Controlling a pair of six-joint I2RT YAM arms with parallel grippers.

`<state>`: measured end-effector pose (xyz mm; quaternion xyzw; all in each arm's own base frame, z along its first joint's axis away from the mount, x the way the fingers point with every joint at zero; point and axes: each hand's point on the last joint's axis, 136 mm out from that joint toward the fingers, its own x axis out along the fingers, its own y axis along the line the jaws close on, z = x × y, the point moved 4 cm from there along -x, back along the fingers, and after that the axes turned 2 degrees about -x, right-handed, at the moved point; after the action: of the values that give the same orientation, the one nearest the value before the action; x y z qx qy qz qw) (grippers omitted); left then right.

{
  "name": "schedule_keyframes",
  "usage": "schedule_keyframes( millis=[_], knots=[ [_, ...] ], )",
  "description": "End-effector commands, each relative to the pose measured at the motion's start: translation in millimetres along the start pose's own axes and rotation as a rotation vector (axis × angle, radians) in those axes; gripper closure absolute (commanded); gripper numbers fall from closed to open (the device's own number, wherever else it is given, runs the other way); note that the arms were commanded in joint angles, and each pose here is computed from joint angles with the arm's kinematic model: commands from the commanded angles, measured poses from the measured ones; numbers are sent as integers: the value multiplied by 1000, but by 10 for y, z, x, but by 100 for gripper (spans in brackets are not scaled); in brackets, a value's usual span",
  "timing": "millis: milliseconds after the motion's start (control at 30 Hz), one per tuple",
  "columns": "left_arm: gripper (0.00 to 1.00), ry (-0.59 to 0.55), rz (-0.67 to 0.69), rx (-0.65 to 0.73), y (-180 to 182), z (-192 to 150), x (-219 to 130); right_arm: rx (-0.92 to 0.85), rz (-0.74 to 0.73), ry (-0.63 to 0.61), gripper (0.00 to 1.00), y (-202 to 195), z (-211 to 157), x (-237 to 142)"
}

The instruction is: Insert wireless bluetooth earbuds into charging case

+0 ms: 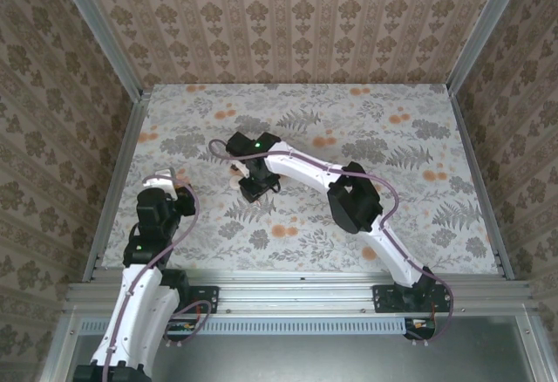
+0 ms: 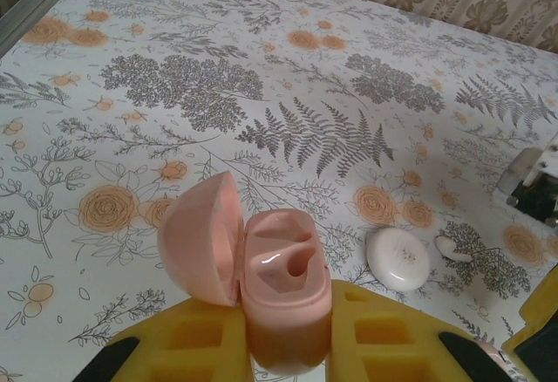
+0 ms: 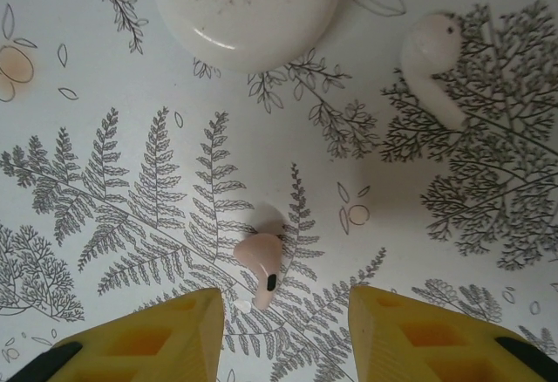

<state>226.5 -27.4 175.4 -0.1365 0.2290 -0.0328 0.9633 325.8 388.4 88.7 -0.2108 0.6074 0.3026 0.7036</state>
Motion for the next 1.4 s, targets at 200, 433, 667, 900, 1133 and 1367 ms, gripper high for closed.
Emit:
schedule_keyframes(
  millis=[200, 433, 667, 900, 1133, 1367],
  knots=[
    [80, -17, -15, -26, -24, 121, -39, -34, -2, 49, 57, 78, -2, 117],
    [80, -9, -16, -33, -14, 101, -36, -48, -29, 76, 57, 48, -13, 205],
    [80, -4, -19, -41, -9, 89, -15, -51, -30, 91, 58, 54, -36, 264],
    [81, -5, -16, -46, 1, 87, -11, -50, -23, 93, 61, 60, -34, 301],
    [81, -5, -15, -47, 4, 88, -10, -47, -42, 99, 65, 31, -42, 336],
    [81, -2, -15, -48, 8, 86, -11, -39, -58, 87, 69, 14, -22, 309]
  ],
)
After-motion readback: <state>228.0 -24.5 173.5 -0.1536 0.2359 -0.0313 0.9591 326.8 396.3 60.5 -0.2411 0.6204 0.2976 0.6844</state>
